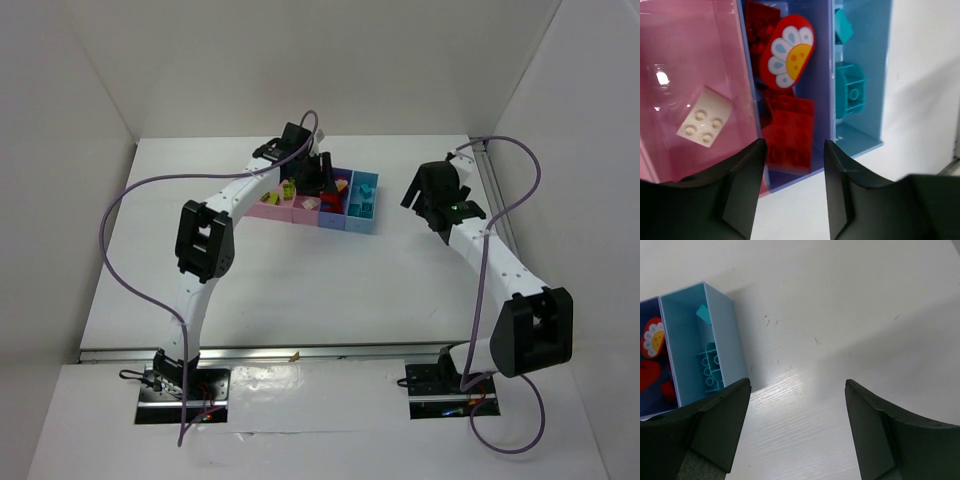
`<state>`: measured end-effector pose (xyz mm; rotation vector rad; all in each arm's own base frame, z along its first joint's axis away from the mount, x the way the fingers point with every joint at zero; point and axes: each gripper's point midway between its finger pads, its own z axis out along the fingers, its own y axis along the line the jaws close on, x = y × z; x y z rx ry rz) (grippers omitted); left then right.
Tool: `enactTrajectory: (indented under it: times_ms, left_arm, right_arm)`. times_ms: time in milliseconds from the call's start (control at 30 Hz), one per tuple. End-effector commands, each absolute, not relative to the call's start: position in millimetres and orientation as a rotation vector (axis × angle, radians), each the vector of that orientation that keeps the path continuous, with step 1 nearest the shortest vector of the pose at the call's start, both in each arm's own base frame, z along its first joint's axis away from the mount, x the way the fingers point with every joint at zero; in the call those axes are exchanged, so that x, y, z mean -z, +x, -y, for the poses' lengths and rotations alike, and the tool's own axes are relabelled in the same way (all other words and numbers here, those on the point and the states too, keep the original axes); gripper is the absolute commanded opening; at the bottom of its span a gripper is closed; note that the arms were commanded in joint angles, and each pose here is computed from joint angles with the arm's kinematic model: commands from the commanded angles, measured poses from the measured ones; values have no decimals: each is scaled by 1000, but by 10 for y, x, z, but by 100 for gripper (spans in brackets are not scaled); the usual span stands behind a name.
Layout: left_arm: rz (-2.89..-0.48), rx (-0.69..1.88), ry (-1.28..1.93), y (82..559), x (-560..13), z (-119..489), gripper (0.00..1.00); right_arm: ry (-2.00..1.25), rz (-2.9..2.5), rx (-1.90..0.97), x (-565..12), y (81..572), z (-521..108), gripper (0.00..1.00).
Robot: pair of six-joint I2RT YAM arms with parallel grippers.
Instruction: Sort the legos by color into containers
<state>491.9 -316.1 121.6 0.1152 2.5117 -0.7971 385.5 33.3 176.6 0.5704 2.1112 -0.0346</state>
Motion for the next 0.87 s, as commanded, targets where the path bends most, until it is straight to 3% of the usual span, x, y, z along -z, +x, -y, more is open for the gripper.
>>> enactTrajectory:
  times_ms: [0,167,233,300,533,833]
  left_arm:
    - [-2456,802,126,4963,-1441,3231,75]
    - [-2430,815,147,4906,-1619,3216,85]
    - [-2399,819,164,4893,-1771,3206,85]
    - [-2376,833,187,4842,-1930,3198,85]
    - [-2217,734,275,4425,-2728,2824,84]
    - [-2162,692,202,3865,-2944,2434,83]
  right_arm:
    - [595,-2069,28,-1868,3841,-245,83]
    - [596,-2082,19,-1853,3851,-243,83]
    - [591,-2088,8,-1850,3876,-266,88]
    - [591,-2077,2,-1907,3922,-275,100]
    - [665,-2063,86,-1936,3792,-120,100]
    - [677,-2077,103,-1877,3676,-86,100]
